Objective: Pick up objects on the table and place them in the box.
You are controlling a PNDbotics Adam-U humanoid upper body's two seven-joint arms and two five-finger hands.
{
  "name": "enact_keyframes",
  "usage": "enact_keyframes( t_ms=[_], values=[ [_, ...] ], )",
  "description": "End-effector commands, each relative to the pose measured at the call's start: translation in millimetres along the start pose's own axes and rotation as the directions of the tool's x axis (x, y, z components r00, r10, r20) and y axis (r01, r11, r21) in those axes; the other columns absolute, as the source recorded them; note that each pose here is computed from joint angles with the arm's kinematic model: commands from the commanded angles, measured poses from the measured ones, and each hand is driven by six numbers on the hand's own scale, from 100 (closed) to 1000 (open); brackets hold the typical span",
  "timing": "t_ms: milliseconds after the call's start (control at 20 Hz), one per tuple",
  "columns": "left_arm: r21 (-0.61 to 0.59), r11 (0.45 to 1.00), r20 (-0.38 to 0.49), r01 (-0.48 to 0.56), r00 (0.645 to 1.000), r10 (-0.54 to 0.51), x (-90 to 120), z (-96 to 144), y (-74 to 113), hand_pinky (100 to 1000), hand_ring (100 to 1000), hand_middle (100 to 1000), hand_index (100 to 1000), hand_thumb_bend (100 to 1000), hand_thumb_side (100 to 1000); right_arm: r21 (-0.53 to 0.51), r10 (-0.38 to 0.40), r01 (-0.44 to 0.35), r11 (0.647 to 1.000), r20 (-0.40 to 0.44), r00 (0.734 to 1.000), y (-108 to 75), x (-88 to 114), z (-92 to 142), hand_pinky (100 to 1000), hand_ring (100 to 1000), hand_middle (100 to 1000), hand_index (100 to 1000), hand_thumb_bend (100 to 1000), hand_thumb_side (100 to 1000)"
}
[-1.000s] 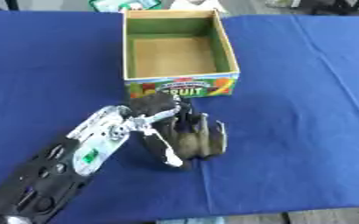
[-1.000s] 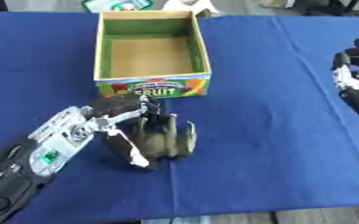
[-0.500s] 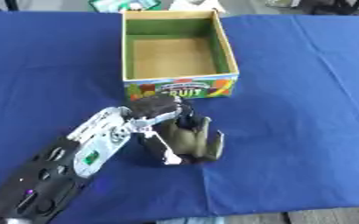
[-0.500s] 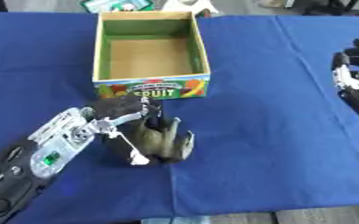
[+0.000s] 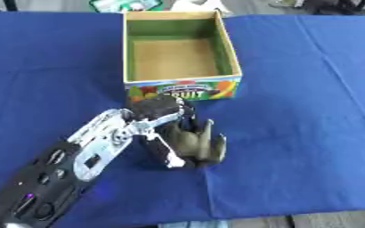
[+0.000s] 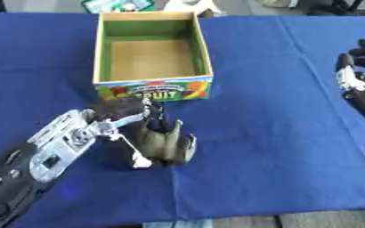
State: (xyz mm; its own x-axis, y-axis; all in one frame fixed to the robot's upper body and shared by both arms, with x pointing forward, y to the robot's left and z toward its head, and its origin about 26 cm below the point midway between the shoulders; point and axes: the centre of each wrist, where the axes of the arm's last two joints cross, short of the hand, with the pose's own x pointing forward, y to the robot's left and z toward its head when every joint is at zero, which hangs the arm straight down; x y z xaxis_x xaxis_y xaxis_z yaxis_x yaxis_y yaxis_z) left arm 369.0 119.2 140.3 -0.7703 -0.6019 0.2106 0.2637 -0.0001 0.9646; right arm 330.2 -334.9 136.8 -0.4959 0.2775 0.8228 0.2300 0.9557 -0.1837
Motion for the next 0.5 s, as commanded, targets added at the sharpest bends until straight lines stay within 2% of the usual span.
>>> enact_keyframes(
  t_ms=[50, 300, 500],
  values=[
    [0.051, 0.999, 0.013, 0.004, 1.000, -0.005, 5, 2, 14.6, 436, 449, 415, 574, 279, 100, -0.007, 0.011, -0.010, 1.000, 0.022, 1.000, -6.7, 6, -5, 568, 689, 649, 780, 246, 262],
    [0.085, 0.996, 0.025, 0.003, 1.000, -0.005, 11, 5, 25.4, 426, 439, 403, 563, 278, 100, -0.007, 0.011, -0.010, 1.000, 0.022, 1.000, -6.8, 5, -5, 568, 690, 649, 780, 243, 262],
    [0.125, 0.992, 0.042, 0.014, 0.999, -0.020, 18, 9, 41.7, 426, 437, 401, 562, 289, 100, -0.006, 0.012, -0.011, 1.000, 0.021, 1.000, -7.1, 5, -4, 568, 690, 649, 779, 244, 262]
  ],
)
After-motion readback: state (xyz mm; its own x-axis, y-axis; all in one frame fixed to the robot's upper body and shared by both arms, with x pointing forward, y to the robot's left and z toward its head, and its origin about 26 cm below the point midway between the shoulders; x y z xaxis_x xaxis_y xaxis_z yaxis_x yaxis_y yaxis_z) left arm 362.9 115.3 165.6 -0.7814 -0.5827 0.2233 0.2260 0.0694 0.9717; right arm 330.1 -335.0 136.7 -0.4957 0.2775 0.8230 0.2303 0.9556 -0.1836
